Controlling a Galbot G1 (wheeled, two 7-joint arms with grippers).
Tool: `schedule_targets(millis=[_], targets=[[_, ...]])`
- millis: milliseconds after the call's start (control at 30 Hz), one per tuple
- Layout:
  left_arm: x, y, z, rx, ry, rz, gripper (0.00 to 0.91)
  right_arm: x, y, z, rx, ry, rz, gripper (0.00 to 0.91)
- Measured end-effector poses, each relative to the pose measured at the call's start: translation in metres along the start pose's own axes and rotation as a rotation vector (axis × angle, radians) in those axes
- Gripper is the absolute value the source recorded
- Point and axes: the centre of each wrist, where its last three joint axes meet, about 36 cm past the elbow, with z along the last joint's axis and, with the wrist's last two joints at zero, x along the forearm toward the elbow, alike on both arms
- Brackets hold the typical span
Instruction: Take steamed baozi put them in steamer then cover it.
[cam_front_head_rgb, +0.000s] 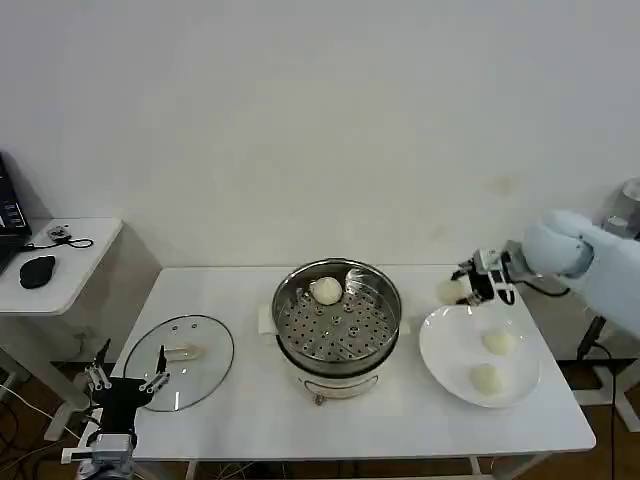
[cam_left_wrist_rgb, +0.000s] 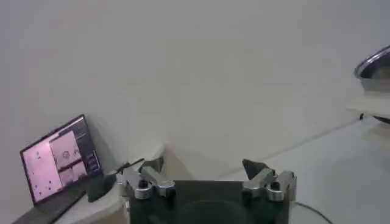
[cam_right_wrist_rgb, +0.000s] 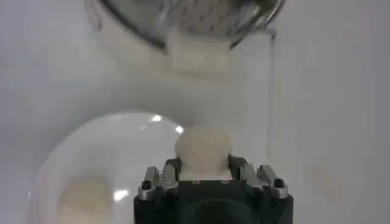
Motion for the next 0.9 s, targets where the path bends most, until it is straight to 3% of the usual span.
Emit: schedule_targets(millis=[233,467,700,900], targets=[[-0.001,-0.001,0.001,0.0,0.002,-0.006,0.907,-0.001,-0.023,-0.075,0.016,-0.072,-0.024,0.554],[-0.002,0.004,0.002,-0.008,0.001,-0.018,0.907,-0.032,-0.032,-0.14,0.006,-0.108,-0.097,0.554],[-0.004,0.011,0.002,-0.016,-0.005,-0.034,0.907,-0.073,-0.027,-0.18,-0.006,-0.114,-0.165,0.554],[-0.004,0.012,0.002,-0.017,-0.004,-0.04,0.907,-0.11,-0.022,-0.194,-0.028,-0.104,-0.207,0.554]])
